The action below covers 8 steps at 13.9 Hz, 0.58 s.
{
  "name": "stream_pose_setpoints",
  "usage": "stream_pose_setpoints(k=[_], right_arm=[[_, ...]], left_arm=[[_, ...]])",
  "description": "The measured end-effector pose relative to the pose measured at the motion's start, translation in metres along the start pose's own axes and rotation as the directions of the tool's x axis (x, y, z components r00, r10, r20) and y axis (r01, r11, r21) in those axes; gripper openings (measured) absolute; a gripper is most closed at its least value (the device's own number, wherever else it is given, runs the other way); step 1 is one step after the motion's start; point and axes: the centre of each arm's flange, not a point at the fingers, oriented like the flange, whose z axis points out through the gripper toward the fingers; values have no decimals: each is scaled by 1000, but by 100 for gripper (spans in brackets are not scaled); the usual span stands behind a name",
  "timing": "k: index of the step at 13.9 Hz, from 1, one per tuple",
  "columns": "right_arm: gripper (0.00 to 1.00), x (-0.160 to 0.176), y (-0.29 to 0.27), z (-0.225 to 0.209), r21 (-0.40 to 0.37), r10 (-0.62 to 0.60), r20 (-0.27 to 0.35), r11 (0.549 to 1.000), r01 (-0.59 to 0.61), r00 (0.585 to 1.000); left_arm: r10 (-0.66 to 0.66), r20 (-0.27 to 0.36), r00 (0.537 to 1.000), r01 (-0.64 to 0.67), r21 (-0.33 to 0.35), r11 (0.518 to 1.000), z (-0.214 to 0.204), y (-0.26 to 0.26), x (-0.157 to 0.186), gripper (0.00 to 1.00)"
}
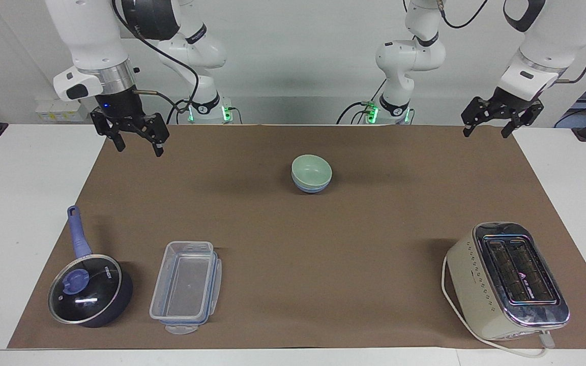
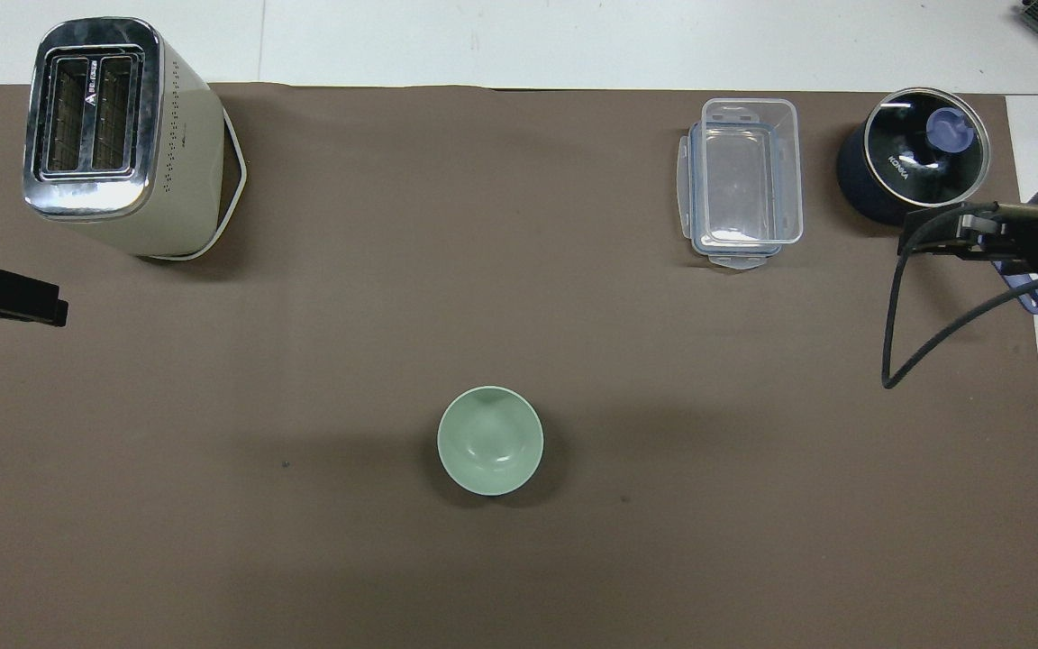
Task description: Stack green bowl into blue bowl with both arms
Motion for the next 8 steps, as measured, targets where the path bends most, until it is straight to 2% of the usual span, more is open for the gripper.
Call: stream_pose_setpoints(k=[3, 8], right_arm=[[100, 2, 5, -19, -7, 9, 36, 1000, -9, 999], [100, 0, 7, -18, -16, 12, 75, 1000, -11, 997]], left_arm=[[0, 0, 1000, 0, 0, 1000, 0, 0, 0, 100], [0, 0, 1000, 0, 0, 1000, 0, 0, 0, 100]])
